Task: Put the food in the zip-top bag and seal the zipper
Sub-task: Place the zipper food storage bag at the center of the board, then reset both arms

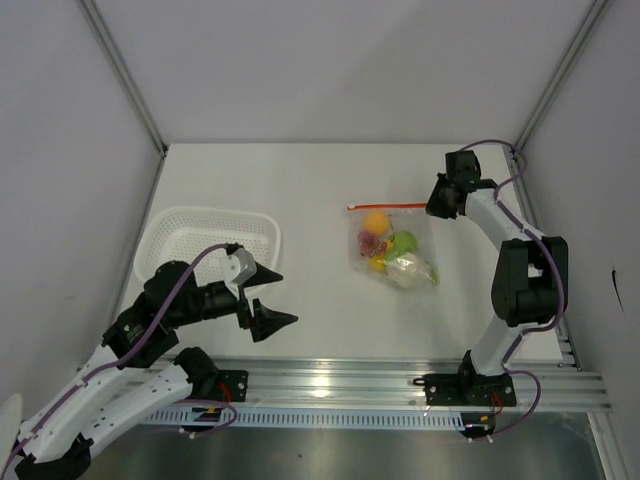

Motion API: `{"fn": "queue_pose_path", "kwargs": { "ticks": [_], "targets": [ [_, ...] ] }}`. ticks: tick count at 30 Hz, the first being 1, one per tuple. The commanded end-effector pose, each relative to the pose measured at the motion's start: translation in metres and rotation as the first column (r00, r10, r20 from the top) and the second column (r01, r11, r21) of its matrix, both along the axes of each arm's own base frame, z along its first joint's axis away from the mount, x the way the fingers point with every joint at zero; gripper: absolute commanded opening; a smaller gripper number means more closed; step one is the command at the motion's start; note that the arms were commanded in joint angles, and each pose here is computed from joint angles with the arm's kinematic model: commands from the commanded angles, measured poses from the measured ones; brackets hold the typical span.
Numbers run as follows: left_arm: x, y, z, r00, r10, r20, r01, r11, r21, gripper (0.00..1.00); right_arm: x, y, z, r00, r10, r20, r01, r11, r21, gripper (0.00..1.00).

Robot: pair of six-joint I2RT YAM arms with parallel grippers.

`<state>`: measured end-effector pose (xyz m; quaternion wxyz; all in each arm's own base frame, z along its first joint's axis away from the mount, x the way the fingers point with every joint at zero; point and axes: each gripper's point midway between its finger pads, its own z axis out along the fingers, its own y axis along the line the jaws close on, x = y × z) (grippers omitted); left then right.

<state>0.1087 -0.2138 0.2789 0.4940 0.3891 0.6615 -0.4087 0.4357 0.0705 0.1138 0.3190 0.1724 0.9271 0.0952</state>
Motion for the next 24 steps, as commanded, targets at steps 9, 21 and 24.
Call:
{"fn": "queue_pose_path", "kwargs": {
  "ticks": [9,21,24],
  "targets": [
    [-0.004,-0.004,-0.007,0.999,-0.024,-0.048,0.023,1.000,-0.019,0.99,0.039,0.000,0.030,0.992,0.067,0.110,-0.063,0.997,-0.043,0.89],
    [0.023,-0.010,-0.031,0.974,0.127,-0.189,-0.131,0.991,-0.010,0.99,-0.053,-0.019,0.094,0.984,-0.072,0.165,0.093,0.987,-0.128,0.99],
    [0.030,-0.011,-0.039,0.961,0.163,-0.223,-0.166,0.986,0.003,1.00,-0.097,-0.013,0.080,0.990,-0.078,0.119,0.091,0.989,-0.116,1.00]
  ]
}}
